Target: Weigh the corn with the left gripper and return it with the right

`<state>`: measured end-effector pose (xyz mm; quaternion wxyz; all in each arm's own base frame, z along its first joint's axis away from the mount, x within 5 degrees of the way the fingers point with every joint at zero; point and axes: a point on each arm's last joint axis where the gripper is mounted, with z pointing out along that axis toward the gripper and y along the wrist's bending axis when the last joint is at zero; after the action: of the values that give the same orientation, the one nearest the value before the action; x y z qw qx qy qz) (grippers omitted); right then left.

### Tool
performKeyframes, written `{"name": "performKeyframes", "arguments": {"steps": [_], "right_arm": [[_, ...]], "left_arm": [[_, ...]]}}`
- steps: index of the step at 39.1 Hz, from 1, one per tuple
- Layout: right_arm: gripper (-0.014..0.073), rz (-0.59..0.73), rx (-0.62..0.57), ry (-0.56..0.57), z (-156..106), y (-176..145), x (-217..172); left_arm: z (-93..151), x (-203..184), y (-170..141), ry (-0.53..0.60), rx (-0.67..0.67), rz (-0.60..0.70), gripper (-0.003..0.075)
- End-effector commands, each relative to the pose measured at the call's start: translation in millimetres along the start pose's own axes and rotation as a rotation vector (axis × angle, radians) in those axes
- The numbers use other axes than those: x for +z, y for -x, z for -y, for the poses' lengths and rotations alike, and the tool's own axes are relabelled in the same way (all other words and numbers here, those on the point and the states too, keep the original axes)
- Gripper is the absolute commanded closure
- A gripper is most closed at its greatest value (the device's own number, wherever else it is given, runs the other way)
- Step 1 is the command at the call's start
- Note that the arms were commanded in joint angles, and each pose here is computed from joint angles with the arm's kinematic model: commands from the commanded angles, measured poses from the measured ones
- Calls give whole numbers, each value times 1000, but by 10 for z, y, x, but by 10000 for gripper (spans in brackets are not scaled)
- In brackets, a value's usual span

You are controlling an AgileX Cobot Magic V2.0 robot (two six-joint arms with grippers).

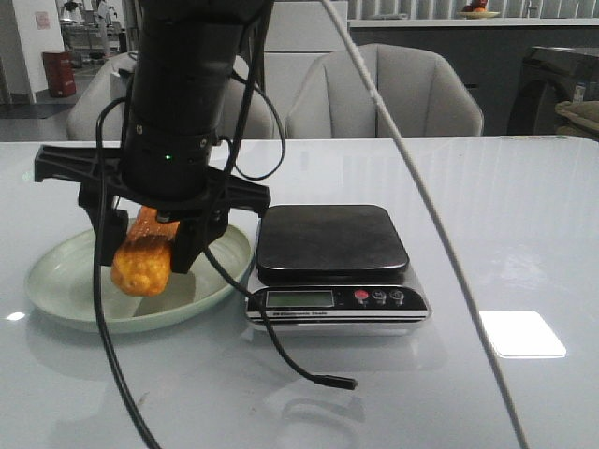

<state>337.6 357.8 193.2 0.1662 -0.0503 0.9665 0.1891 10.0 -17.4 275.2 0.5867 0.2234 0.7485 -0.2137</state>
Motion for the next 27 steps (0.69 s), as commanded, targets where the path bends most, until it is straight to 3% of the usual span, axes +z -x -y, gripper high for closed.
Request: {"name": "performKeyframes", "arguments": {"steps": [1, 6, 18, 27], "right_arm": [[109, 87, 6, 98, -148, 136, -292], [29, 91, 8, 103, -152, 139, -285], [26, 114, 30, 100, -50, 289, -736], [29, 110, -156, 58, 225, 437, -1343]], "left_arm": [[8, -57, 126, -4, -5, 102, 599], [8, -57, 126, -4, -5, 102, 599], [8, -57, 126, -4, -5, 102, 599], [8, -57, 126, -4, -5, 102, 599]]}}
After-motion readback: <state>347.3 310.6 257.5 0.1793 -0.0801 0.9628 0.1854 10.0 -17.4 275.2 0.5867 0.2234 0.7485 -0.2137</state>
